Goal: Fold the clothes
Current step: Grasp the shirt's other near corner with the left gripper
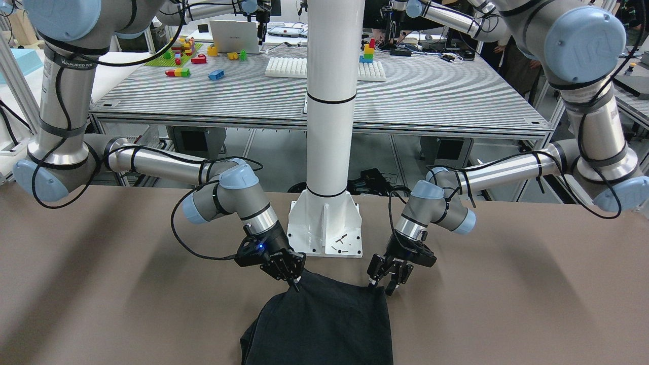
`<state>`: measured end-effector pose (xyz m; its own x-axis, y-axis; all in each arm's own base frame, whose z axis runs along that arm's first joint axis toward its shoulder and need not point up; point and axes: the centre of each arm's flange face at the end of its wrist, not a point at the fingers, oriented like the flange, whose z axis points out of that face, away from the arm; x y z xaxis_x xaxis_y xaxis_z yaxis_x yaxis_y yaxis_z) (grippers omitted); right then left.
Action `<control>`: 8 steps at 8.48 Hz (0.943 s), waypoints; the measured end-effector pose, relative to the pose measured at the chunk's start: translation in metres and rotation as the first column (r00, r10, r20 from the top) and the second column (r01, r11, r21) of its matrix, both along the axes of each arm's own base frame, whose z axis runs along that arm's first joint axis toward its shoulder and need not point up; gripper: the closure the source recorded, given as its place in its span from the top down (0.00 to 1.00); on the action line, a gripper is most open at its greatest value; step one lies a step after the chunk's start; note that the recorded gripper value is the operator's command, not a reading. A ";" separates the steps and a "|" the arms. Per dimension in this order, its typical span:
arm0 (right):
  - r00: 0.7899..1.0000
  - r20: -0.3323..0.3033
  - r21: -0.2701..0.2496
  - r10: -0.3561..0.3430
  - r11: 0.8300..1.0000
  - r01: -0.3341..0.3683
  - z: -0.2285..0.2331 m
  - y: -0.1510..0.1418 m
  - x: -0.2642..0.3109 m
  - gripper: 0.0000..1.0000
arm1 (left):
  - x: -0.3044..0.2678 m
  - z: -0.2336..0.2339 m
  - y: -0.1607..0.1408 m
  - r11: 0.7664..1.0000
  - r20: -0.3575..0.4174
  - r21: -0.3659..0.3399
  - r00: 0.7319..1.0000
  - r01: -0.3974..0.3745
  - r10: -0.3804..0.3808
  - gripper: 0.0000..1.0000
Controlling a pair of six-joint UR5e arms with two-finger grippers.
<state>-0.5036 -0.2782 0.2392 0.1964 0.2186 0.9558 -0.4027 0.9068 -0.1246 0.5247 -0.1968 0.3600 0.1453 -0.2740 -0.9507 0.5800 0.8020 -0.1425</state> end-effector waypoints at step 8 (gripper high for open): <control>0.998 0.034 -0.011 -0.058 0.998 0.059 0.003 0.024 0.062 0.00 | -0.092 -0.104 -0.005 0.996 -0.226 0.009 0.970 -0.092 0.092 0.00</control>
